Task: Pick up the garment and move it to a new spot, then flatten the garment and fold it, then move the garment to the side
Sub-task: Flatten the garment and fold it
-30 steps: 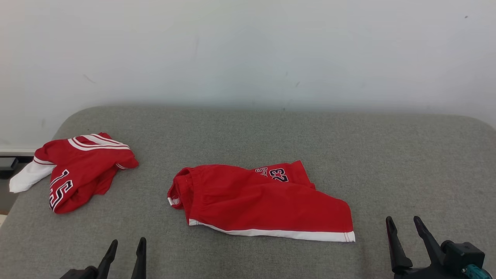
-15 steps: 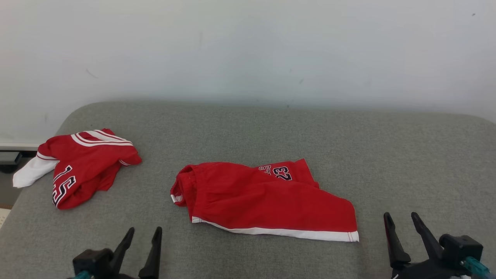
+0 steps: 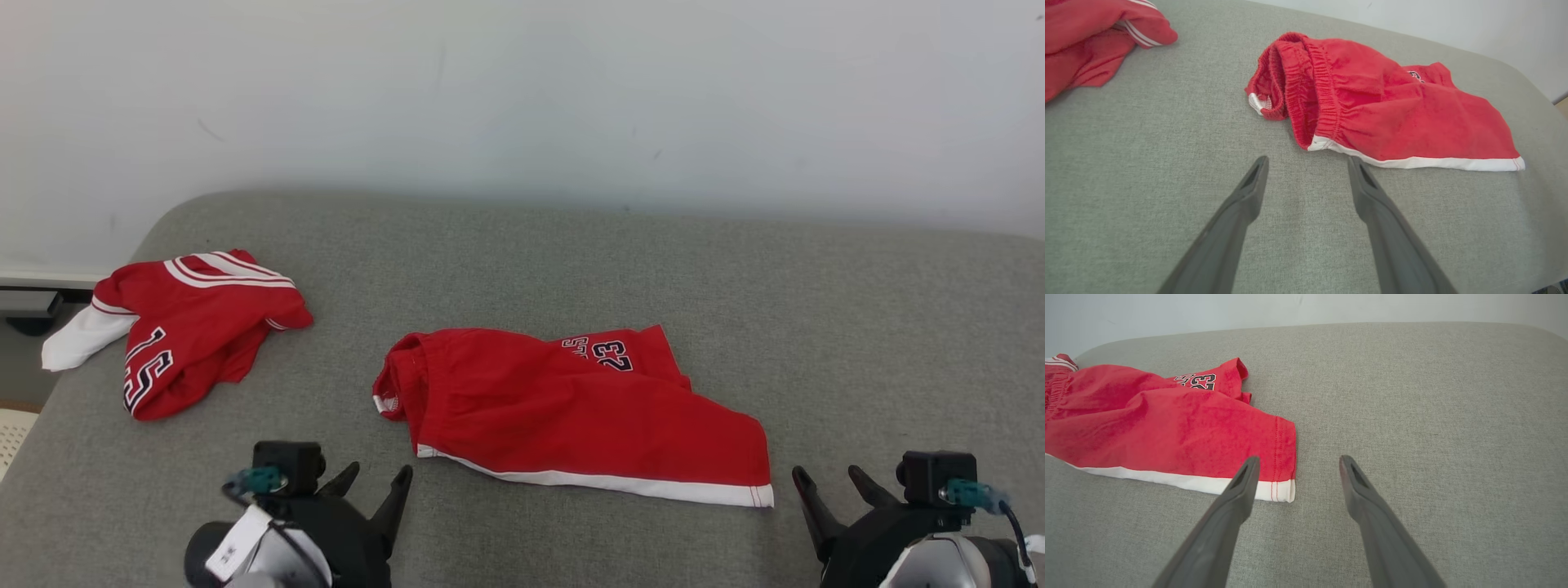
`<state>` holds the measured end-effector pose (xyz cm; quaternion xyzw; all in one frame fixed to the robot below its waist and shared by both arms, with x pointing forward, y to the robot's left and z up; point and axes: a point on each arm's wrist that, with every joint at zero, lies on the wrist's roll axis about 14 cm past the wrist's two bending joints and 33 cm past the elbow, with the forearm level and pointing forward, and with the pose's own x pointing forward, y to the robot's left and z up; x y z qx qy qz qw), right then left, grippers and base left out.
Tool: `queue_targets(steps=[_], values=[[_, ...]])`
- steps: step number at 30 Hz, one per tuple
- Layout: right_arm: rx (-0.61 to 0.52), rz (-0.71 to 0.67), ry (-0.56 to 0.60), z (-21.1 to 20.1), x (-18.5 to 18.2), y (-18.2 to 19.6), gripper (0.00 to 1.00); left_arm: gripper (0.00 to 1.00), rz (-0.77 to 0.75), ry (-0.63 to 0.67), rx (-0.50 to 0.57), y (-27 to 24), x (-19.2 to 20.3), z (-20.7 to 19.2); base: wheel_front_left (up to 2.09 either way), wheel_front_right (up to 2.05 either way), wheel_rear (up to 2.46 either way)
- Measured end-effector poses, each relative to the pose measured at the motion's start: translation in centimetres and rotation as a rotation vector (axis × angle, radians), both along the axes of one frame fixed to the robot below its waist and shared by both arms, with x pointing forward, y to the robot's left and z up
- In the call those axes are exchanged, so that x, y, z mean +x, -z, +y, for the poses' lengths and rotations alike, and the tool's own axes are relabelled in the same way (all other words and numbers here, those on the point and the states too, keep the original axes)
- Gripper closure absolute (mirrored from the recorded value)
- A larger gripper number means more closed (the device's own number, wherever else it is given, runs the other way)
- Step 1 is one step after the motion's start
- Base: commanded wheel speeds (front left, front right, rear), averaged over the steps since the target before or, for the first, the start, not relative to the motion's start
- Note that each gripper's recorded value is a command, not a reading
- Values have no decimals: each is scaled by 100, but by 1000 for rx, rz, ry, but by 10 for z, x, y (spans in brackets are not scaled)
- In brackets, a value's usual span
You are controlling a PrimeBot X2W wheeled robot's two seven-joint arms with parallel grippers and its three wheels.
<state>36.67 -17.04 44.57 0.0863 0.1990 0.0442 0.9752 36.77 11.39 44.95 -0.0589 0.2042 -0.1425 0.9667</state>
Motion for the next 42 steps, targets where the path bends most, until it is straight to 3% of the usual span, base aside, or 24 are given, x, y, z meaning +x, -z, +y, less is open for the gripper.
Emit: queue_targets(steps=[12,33,36,38,39,40,42], values=[[-31,193,-91,23,6,28,0,0,112,68,87,16,22,-13,0,0,0],[-31,291,-142,40,23,59,0,0,223,157,132,48,41,-31,0,0,0],[-26,305,-147,42,24,63,0,12,231,156,130,51,42,-31,0,0,0],[-26,315,-151,43,25,66,0,35,239,163,129,54,41,-32,0,0,0],[-25,319,-152,44,25,67,0,38,245,162,127,55,41,-32,0,0,0],[-23,321,-153,45,25,68,3,49,245,162,129,55,41,-32,0,0,0],[-23,330,-159,47,26,71,25,60,254,162,127,57,40,-32,0,0,0]])
